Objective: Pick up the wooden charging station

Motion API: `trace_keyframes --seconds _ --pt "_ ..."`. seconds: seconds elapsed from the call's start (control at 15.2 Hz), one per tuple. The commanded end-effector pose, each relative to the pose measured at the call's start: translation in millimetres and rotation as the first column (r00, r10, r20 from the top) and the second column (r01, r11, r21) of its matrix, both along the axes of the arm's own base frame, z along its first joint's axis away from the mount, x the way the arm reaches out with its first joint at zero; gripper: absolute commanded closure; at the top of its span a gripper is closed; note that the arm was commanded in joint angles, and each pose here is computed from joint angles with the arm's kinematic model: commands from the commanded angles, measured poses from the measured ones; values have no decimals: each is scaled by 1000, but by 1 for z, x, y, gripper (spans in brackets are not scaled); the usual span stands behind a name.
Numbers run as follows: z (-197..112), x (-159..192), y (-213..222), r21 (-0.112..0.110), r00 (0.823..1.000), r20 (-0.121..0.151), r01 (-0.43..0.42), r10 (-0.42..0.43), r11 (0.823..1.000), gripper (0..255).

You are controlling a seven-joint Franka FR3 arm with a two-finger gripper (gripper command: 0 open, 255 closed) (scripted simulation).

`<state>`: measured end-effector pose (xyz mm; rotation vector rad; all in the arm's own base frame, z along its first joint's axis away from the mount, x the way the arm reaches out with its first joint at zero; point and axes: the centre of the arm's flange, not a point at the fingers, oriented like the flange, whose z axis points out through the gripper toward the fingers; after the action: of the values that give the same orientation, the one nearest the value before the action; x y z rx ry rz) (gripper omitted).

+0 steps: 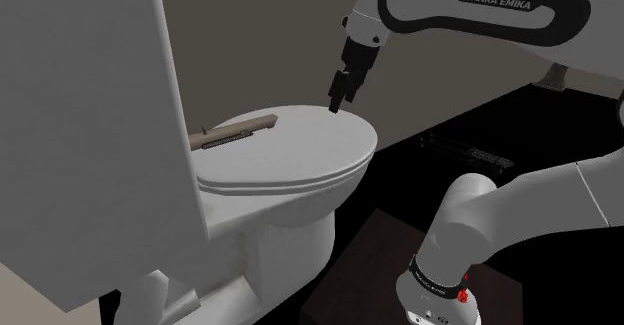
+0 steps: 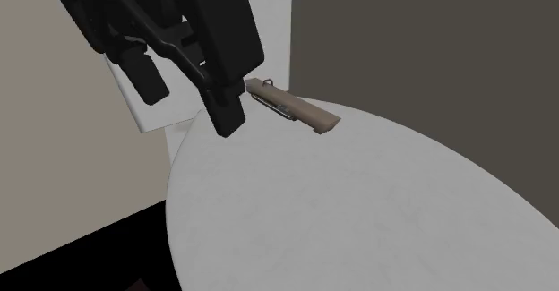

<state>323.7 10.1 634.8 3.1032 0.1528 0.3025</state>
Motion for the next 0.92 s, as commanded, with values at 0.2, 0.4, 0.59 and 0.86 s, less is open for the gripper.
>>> trace_keyframes --seconds 0.2,0.4,0.59,0.86 --pt "-8 42 -2 -19 992 -27 -127 126 992 0" --pt "-17 84 1 -35 967 -55 -252 250 967 0" --pt "-27 125 10 -47 926 -86 -373 368 927 0" --pt "-42 177 28 -57 847 -128 -525 515 849 0"
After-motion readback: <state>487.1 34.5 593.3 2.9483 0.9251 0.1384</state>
